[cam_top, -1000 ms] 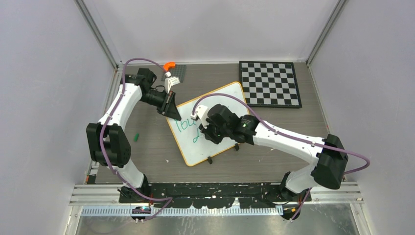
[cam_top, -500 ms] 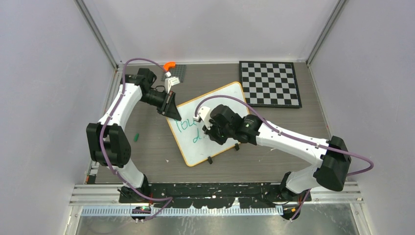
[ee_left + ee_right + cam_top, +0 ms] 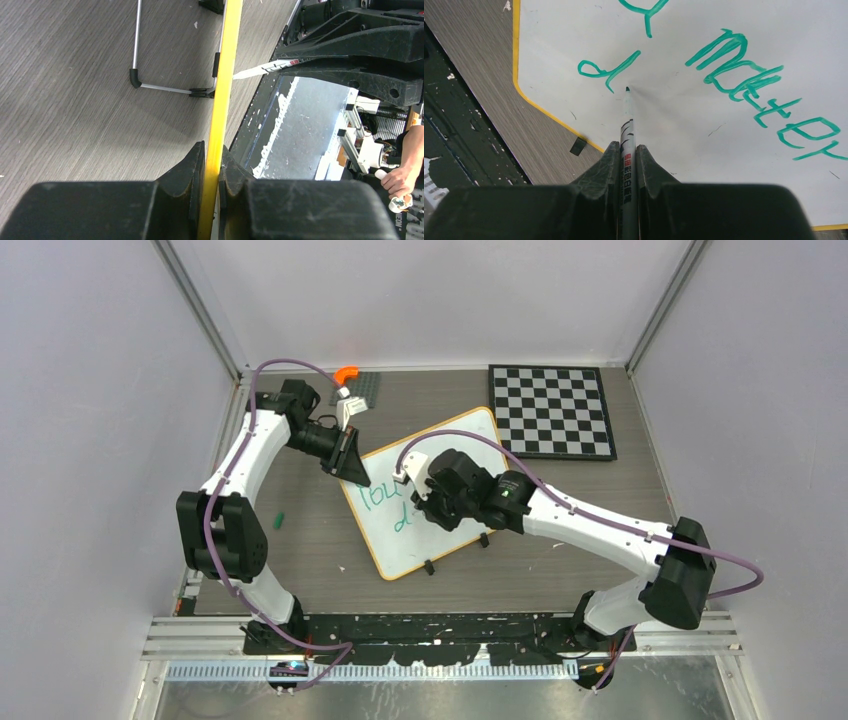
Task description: Write a sentence on the whiteboard
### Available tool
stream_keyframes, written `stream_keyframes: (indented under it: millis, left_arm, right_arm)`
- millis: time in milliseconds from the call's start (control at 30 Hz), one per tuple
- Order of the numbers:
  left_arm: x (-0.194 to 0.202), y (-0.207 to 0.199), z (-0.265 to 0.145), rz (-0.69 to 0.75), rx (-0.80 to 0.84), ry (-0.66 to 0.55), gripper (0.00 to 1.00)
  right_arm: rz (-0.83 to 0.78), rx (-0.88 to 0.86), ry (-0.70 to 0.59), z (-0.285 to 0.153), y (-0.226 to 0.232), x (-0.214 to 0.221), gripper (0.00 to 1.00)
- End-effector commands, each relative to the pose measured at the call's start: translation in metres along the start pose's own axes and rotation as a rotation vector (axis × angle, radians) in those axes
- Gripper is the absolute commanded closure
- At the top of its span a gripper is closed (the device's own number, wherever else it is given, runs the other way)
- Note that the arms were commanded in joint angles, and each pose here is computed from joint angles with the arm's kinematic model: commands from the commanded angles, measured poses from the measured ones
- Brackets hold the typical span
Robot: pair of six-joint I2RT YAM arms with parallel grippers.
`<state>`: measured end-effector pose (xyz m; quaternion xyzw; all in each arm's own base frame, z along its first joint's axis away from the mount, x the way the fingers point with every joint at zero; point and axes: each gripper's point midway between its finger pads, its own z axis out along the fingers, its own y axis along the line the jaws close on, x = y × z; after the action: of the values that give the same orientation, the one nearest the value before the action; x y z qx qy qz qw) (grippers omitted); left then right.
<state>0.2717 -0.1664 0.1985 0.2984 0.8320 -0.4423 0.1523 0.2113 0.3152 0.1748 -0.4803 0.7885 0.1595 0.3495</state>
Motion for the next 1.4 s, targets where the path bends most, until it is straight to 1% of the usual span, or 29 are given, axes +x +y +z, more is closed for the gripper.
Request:
stream_keyframes:
  millis: [0,367,667,1067,1200,1367]
  left_arm:
    - [-0.003,0.009,-0.002,0.007,-0.054,0.000,1.00]
    - [-0.003,0.009,-0.002,0.006,-0.054,0.002,1.00]
    - [-0.003,0.009,-0.001,0.005,-0.051,0.005,1.00]
    - [-0.003,0.009,-0.001,0.011,-0.054,0.005,1.00]
    - [-0.002,0.009,-0.001,0.011,-0.054,0.007,1.00]
    - [-0.001,0.009,-0.001,0.013,-0.056,0.009,1.00]
  right_arm:
    - [-0.017,0.028,-0.045,0.000,-0.006,-0.014,1.00]
    - [-0.013,0.075,-0.003,-0.007,-0.025,0.004,1.00]
    - [-0.008,0.082,-0.041,-0.012,-0.029,-0.016,1.00]
    - [-0.003,0.022,-0.031,0.004,-0.012,-0.019,1.00]
    - [-0.015,0.003,-0.010,0.011,-0.002,-0.013,1.00]
    - [-0.024,0.017,0.017,0.010,-0.003,0.001,1.00]
